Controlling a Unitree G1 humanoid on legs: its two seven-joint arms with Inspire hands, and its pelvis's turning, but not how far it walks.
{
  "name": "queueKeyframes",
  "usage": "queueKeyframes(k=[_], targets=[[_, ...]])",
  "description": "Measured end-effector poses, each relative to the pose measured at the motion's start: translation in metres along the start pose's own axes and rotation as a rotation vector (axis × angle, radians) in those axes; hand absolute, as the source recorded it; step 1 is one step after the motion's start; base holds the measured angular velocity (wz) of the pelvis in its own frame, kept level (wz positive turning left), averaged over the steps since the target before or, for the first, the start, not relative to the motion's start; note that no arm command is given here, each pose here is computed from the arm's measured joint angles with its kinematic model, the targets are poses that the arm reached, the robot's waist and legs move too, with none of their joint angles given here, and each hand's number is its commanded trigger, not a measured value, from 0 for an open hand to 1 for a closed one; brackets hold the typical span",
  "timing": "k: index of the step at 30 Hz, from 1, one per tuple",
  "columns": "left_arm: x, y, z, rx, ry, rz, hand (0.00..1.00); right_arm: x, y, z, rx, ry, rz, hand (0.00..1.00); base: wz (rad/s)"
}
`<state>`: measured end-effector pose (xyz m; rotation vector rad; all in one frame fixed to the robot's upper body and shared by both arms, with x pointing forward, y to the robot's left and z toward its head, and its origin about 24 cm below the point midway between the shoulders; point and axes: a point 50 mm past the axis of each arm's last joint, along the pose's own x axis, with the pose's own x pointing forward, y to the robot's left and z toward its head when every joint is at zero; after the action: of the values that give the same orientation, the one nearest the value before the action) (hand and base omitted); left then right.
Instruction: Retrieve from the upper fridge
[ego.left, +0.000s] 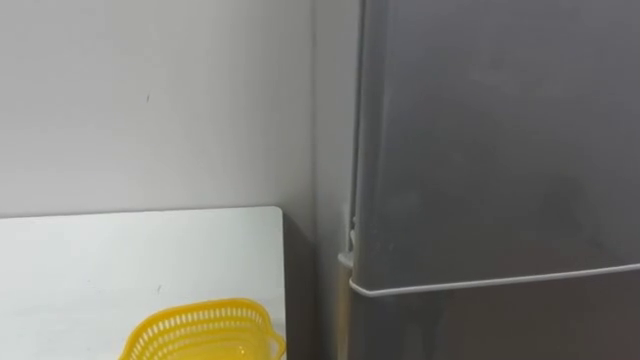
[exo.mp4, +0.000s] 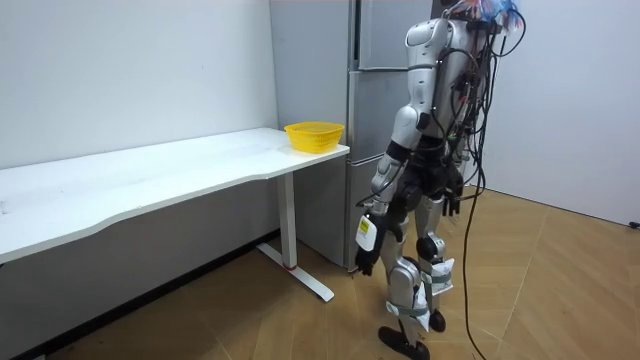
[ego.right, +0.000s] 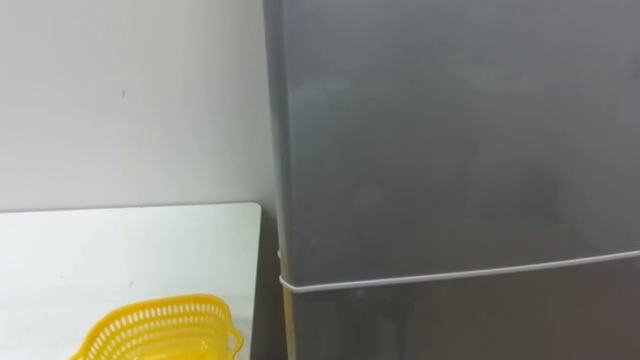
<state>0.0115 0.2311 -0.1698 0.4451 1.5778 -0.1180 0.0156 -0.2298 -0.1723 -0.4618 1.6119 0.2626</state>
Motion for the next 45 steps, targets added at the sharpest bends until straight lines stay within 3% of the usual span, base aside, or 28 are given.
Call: queueKeyframes(k=[8, 14, 18, 22, 26, 28, 31, 34, 42, 45], targets=[[0.0, 0.003, -0.004, -0.184, 0.008, 0.067, 0.0, 0.001, 0.002, -0.006, 0.036, 0.024, 0.001, 0.0, 0.02], [0.0, -0.003, -0.013, -0.477, 0.047, 0.097, 0.0, 0.001, 0.006, -0.012, 0.04, 0.053, 0.003, 0.0, 0.0], [0.0, 0.001, -0.012, -0.739, 0.043, 0.147, 0.0, 0.001, 0.004, -0.01, 0.053, 0.042, -0.005, 0.0, 0.0], [-0.003, 0.019, -0.002, -1.033, -0.019, 0.239, 0.0, 0.001, 0.002, -0.01, 0.093, 0.03, -0.022, 0.0, 0.0], [-0.01, 0.037, 0.014, -1.196, -0.108, 0.315, 0.0, 0.001, 0.001, -0.01, 0.095, 0.02, -0.043, 0.0, 0.0], [-0.022, 0.059, 0.031, -1.278, -0.216, 0.396, 0.0, 0.001, -0.001, -0.006, 0.1, -0.004, -0.054, 0.0, 0.0], [-0.042, 0.087, 0.051, -1.338, -0.394, 0.527, 0.0, 0.0, -0.005, 0.0, 0.096, -0.051, -0.082, 0.0, -0.06], [-0.055, 0.101, 0.06, -1.381, -0.488, 0.609, 0.0, 0.0, -0.006, 0.002, 0.089, -0.076, -0.087, 0.0, -0.08], [-0.096, 0.129, 0.073, -1.498, -0.681, 0.779, 0.0, -0.001, -0.002, -0.006, 0.104, -0.105, -0.097, 0.0, -0.03], [-0.101, 0.131, 0.074, -1.517, -0.68, 0.809, 0.0, -0.001, 0.002, -0.009, 0.107, -0.11, -0.088, 0.0, -0.01]])
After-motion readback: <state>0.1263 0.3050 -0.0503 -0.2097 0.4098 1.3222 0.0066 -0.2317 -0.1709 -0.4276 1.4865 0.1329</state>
